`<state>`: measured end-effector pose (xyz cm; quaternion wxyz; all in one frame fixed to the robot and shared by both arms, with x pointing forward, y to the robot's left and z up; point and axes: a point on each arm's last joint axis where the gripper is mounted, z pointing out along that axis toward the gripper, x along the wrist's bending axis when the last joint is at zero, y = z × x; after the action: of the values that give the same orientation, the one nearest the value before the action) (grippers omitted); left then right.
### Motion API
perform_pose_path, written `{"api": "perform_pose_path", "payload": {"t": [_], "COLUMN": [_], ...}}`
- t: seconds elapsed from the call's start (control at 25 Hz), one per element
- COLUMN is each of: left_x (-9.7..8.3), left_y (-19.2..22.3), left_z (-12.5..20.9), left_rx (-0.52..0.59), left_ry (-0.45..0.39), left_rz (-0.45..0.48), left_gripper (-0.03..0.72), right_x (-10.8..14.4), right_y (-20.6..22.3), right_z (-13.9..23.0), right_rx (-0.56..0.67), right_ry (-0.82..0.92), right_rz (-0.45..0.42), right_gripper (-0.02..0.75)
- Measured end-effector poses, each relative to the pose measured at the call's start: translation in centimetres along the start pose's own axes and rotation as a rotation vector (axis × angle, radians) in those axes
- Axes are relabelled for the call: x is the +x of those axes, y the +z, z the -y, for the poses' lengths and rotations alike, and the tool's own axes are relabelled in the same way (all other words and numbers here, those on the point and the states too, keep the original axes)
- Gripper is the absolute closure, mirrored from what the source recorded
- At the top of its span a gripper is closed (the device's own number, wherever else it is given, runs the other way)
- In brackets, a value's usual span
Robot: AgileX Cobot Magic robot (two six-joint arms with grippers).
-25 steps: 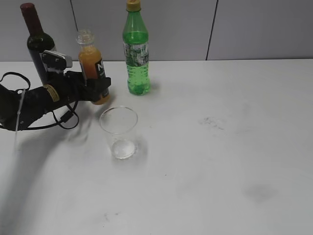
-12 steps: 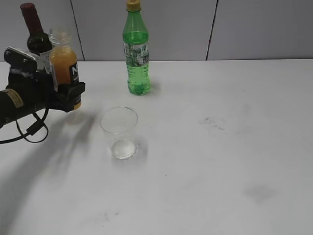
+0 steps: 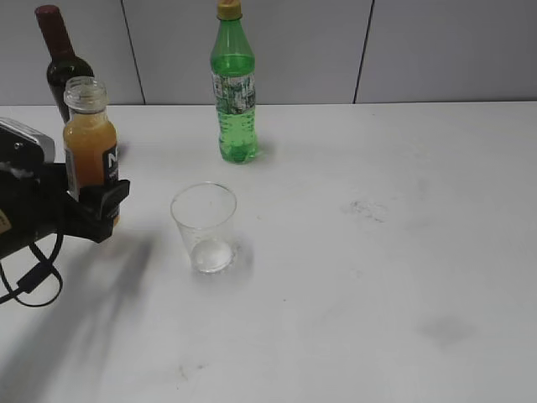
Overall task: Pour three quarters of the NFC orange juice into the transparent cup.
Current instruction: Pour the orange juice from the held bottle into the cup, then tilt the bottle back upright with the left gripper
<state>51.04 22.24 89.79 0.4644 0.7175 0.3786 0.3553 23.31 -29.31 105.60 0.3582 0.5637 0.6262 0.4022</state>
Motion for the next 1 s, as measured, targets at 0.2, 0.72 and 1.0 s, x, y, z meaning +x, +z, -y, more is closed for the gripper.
{"api": "perform_pose_path", "payload": {"t": [0.2, 0.72, 1.0], "left_x": [-1.7, -2.7, -2.7], "left_y": [-0.7, -0.7, -0.7], "left_z": [0.2, 0.2, 0.2], "left_rx": [0.048, 0.107, 0.109], "left_ry": [0.082, 0.346, 0.461], "left_rz": [-0.029, -0.11, -0.112], "left_gripper": [0.209, 0.209, 0.209], "right_x": [0.0, 0.0, 0.0], "right_y": [0.0, 0.0, 0.0], "right_z": [0.0, 0.0, 0.0], "right_rx": [0.0, 0.0, 0.0], "right_ry": [0.0, 0.0, 0.0], "right_rz": [0.0, 0.0, 0.0], "right_gripper": [0.147, 0.147, 0.147]}}
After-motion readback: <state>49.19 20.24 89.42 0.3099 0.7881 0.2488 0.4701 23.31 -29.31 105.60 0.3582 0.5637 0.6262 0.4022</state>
